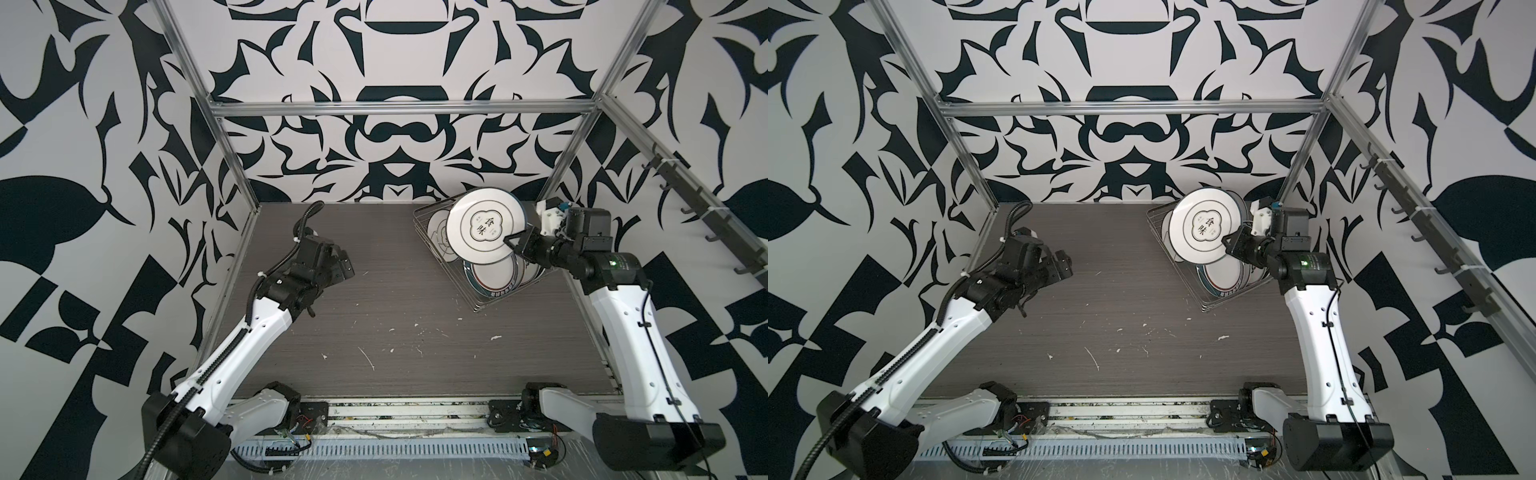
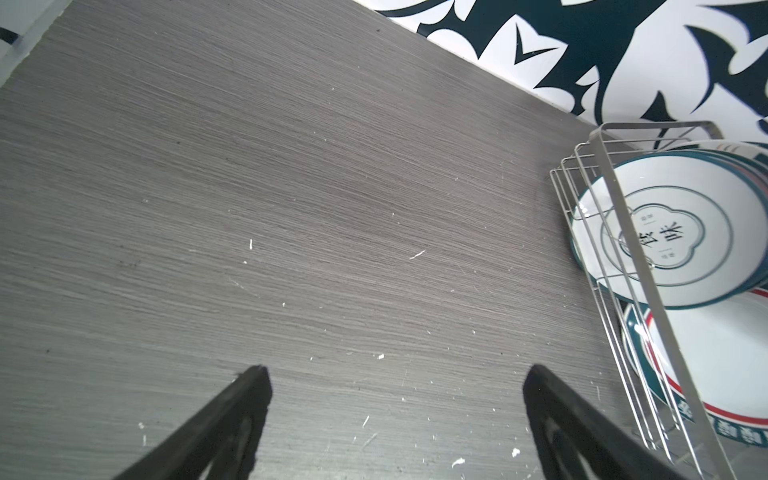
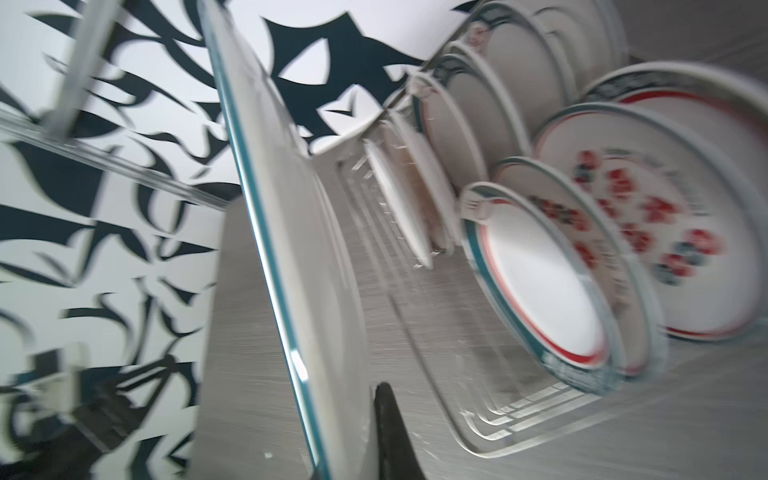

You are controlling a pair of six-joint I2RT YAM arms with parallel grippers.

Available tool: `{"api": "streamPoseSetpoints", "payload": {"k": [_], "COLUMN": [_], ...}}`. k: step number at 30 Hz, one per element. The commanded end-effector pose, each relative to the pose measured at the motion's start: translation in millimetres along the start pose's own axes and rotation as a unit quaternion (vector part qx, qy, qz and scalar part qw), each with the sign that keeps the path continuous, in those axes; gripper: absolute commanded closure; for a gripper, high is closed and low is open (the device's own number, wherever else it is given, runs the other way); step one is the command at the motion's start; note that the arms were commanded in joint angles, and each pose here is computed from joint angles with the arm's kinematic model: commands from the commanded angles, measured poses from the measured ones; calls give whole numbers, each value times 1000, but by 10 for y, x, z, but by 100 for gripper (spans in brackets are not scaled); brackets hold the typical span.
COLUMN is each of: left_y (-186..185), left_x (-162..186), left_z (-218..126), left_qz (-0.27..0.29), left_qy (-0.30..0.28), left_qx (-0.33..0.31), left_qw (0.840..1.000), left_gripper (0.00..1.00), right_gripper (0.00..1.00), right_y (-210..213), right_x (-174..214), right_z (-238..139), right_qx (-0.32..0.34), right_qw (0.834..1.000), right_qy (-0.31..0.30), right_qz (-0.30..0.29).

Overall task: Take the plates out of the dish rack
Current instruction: 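Close the right gripper on the plate rim and lift it out of the rack, then carry the flower-logo plate to the left gripper while it grasps the rim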

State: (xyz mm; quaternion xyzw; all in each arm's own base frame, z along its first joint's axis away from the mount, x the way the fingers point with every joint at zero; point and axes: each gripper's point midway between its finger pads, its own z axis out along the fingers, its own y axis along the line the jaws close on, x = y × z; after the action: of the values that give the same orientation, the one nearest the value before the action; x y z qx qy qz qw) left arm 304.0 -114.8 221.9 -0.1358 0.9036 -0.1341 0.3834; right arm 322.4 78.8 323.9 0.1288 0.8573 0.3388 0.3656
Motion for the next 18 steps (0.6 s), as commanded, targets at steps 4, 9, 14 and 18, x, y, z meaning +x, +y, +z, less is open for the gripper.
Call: {"api": "streamPoseSetpoints", "payload": {"k": [4, 9, 14, 18], "left_y": [44, -14, -80, -147], "left_x": [219, 303, 347, 385], "left_z": [-31, -46, -113, -170], "left_qz": [-23, -33, -42, -54], "left_qy": [21, 32, 39, 47], "left_qx": [26, 54, 84, 110], "left_qw": [999, 997, 995, 991], "left_gripper": [1, 1, 0, 0], "right_gripper": [100, 100, 100, 100], "right_y": [441, 543, 723, 901], "right_x": [31, 279, 543, 776], "right_z": [213, 557, 892, 1199], "right_qx": [-137, -140, -148, -158], "right_qw": [989, 988, 985, 980], "right_qy": [12, 51, 83, 113], "right_qz": [48, 49, 40, 37]}}
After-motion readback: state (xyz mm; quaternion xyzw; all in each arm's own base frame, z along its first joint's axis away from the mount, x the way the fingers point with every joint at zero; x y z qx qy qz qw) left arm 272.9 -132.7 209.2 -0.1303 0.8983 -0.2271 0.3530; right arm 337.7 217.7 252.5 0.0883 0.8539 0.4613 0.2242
